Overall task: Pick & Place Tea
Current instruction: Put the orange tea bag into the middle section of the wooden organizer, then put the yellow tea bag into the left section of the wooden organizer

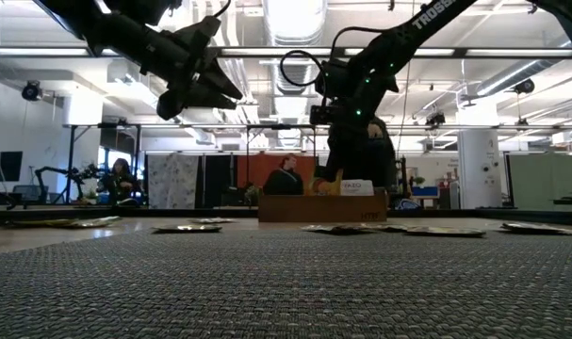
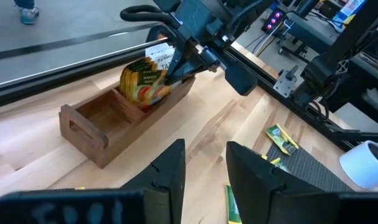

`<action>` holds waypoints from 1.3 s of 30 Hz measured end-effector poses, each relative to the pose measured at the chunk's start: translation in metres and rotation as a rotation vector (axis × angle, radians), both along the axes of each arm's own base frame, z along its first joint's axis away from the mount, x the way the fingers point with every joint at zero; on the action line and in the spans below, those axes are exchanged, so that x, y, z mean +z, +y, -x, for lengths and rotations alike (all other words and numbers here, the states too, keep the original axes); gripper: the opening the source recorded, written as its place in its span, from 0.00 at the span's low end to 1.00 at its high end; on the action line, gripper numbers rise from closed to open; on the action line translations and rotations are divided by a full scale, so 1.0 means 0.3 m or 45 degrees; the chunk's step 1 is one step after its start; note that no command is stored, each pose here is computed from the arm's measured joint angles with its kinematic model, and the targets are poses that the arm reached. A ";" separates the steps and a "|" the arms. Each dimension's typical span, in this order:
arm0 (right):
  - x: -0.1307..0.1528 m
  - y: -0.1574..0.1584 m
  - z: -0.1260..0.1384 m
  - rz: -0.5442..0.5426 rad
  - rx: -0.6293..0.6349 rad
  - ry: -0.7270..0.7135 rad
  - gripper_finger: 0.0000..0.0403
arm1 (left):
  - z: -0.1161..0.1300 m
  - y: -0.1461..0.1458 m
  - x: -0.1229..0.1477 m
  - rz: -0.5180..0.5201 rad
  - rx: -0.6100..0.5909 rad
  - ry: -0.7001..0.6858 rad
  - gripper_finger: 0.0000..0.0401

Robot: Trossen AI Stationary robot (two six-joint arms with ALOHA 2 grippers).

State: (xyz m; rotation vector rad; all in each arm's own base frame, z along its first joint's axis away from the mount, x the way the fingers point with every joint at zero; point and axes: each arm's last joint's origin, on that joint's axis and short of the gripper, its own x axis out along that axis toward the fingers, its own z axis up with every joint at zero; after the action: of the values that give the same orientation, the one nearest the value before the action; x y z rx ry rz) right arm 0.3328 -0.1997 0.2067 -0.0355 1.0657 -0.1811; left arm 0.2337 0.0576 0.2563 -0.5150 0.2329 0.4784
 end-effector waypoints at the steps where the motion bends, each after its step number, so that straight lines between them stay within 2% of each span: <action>1: 0.001 -0.002 -0.004 0.011 -0.001 -0.016 0.02 | 0.000 0.000 0.000 -0.003 -0.001 0.001 0.28; 6: 0.003 -0.009 -0.012 0.050 0.002 -0.058 0.02 | 0.000 0.000 0.000 -0.004 -0.001 0.002 0.28; 10: -0.008 -0.010 -0.006 0.086 -0.024 -0.022 0.03 | 0.000 0.000 0.000 -0.004 -0.002 0.002 0.28; 19: -0.024 -0.006 0.001 0.087 -0.030 -0.003 0.17 | 0.000 0.000 0.000 -0.004 -0.003 0.003 0.28; 23: -0.004 -0.017 -0.010 0.153 -0.063 -0.022 0.22 | 0.000 0.000 0.000 -0.003 -0.002 0.003 0.28; 26: 0.008 -0.020 -0.014 0.163 -0.065 -0.032 0.20 | 0.000 0.000 0.000 -0.003 -0.002 0.003 0.28; 34: 0.014 -0.021 -0.016 0.156 -0.077 -0.038 0.05 | 0.000 0.000 0.000 -0.002 -0.002 0.003 0.28; 39: 0.046 -0.014 -0.009 0.142 -0.132 -0.084 0.06 | 0.000 0.000 -0.001 -0.003 -0.002 0.004 0.28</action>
State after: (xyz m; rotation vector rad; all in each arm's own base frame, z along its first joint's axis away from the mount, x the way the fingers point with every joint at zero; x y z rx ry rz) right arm 0.3356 -0.2041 0.2206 -0.0745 0.9916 -0.3330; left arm 0.2336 0.0577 0.2561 -0.5120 0.2354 0.4780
